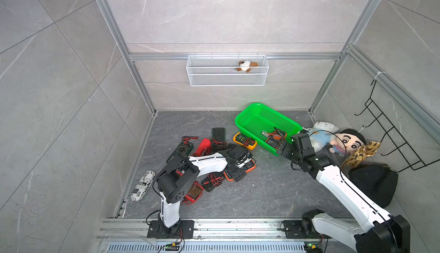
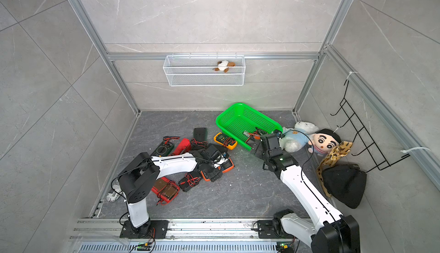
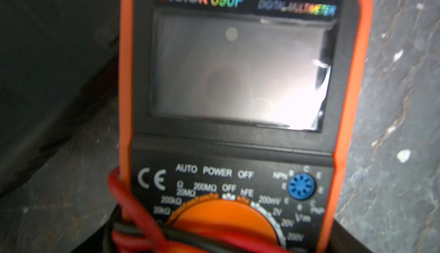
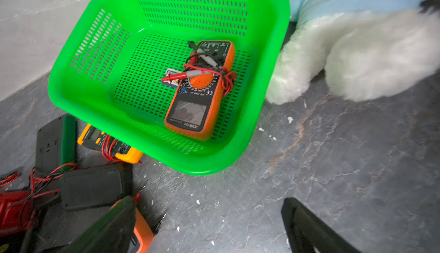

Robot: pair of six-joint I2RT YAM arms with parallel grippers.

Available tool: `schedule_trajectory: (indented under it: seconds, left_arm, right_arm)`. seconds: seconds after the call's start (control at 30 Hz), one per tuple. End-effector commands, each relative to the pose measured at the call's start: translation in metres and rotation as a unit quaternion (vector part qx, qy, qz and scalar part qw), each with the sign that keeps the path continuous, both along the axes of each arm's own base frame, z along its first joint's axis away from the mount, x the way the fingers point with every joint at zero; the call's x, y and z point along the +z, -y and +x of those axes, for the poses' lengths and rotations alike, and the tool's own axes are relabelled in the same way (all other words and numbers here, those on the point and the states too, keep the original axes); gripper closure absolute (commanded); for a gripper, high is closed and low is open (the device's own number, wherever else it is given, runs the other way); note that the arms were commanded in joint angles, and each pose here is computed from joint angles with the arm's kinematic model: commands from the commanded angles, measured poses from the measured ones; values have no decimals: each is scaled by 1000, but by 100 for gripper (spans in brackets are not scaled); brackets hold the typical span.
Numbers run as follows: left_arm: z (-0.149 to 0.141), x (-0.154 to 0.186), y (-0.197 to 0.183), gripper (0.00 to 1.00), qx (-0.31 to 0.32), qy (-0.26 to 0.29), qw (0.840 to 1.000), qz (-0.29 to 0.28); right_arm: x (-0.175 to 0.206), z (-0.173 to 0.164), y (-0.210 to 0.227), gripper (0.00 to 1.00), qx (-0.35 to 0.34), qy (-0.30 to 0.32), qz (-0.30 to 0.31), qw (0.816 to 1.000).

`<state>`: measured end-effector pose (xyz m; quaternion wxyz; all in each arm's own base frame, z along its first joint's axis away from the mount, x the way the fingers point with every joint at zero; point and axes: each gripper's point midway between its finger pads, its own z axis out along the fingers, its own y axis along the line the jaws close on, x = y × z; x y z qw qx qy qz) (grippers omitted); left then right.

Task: Put the multimeter into the basket
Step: Pick up the multimeter from the center of the board.

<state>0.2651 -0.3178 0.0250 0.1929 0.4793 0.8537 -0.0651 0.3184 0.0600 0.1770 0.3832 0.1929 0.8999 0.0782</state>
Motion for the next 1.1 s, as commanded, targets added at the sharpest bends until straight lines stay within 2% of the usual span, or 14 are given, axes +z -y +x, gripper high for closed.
schedule_trajectory:
  seconds: [0.0,0.13,0.33,0.5,0.6,0.77,0.93,1.07]
  left_arm:
    - [17,61,11,100,29,72,994,-80]
    - [26,99,9,100,74,119,980,-144]
    - [33,137,4,100,139,155,952,-226]
    - [44,154,-3,100,182,183,932,-255]
    - [44,156,-1,100,181,183,931,-261]
    - [43,159,3,100,176,179,929,-272]
    - [39,168,2,100,172,180,924,-290]
    - [30,174,8,100,149,168,924,-311]
  right_arm:
    - [8,0,-24,1,55,27,49,997]
    - [20,-2,-51,3,117,63,108,985]
    - [39,-4,-98,8,218,104,207,948]
    - [43,-2,-136,9,279,115,268,915]
    - [41,-3,-161,9,310,111,281,902]
    - [29,-2,-192,8,335,89,274,897]
    - [15,4,-203,7,330,75,275,900]
    - [13,8,-211,10,333,75,288,895]
